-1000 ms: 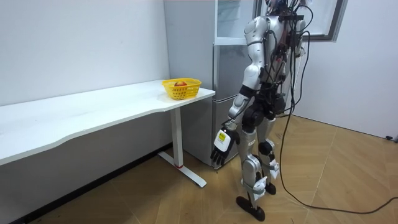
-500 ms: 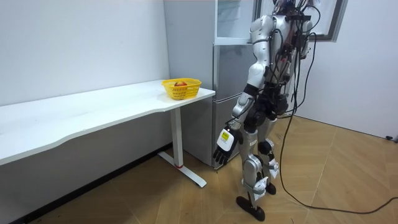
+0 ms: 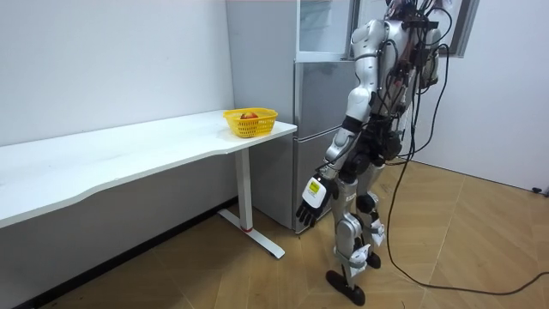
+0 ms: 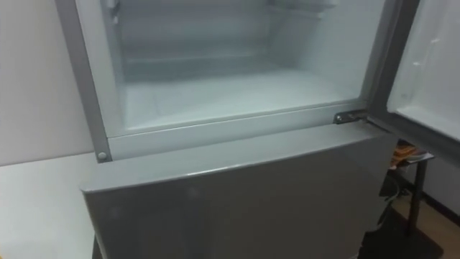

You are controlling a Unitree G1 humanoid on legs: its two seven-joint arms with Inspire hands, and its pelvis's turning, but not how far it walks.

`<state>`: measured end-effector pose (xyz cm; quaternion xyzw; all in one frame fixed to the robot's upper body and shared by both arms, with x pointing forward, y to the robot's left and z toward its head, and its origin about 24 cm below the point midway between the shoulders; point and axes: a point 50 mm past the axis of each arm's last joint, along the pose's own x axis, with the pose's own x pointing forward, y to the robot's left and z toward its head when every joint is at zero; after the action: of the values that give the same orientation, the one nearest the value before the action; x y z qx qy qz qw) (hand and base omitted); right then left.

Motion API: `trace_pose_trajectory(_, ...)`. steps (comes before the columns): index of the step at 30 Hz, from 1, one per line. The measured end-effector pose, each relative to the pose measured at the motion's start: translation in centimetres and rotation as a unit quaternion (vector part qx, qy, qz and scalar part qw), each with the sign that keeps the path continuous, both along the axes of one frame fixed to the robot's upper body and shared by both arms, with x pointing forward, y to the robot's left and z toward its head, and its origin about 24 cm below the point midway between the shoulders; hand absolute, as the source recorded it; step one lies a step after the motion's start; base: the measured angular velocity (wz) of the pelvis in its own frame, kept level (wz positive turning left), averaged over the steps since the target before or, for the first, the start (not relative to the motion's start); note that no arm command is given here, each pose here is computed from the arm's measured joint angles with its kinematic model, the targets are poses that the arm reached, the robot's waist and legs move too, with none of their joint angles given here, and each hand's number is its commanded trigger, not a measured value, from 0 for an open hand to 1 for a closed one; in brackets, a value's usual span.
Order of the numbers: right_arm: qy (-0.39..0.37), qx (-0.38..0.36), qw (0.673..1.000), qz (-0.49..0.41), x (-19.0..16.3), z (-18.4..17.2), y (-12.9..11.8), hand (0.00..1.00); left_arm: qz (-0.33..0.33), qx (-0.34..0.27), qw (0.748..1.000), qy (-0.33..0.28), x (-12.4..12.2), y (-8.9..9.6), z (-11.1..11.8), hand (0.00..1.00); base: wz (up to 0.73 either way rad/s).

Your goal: Retrieve from the upper fridge

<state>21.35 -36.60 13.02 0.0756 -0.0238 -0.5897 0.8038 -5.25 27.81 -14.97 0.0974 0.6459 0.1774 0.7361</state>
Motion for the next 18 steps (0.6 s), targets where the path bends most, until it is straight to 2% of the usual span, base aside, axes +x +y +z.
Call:
trace_pose_trajectory(7, 0.01, -0.007, 1.0, 0.009, 0.4, -0.1, 0.9, 0.0, 0.007, 0.02, 1.0, -0.015, 0.0, -0.3, 0.0, 0.0, 0.01)
trace_pose_trajectory(12, 0.043, -0.049, 0.998, 0.017, 0.8, -0.6, 1.8, 0.0, 0.002, 0.029, 0.999, -0.026, 1.0, -0.1, 0.0, 0.0, 0.04)
trace_pose_trajectory(18, 0.072, -0.064, 0.993, 0.072, 1.7, -1.1, 4.2, 0.0, -0.003, 0.046, 0.998, -0.038, 1.8, 0.3, 0.1, 0.0, 0.12)
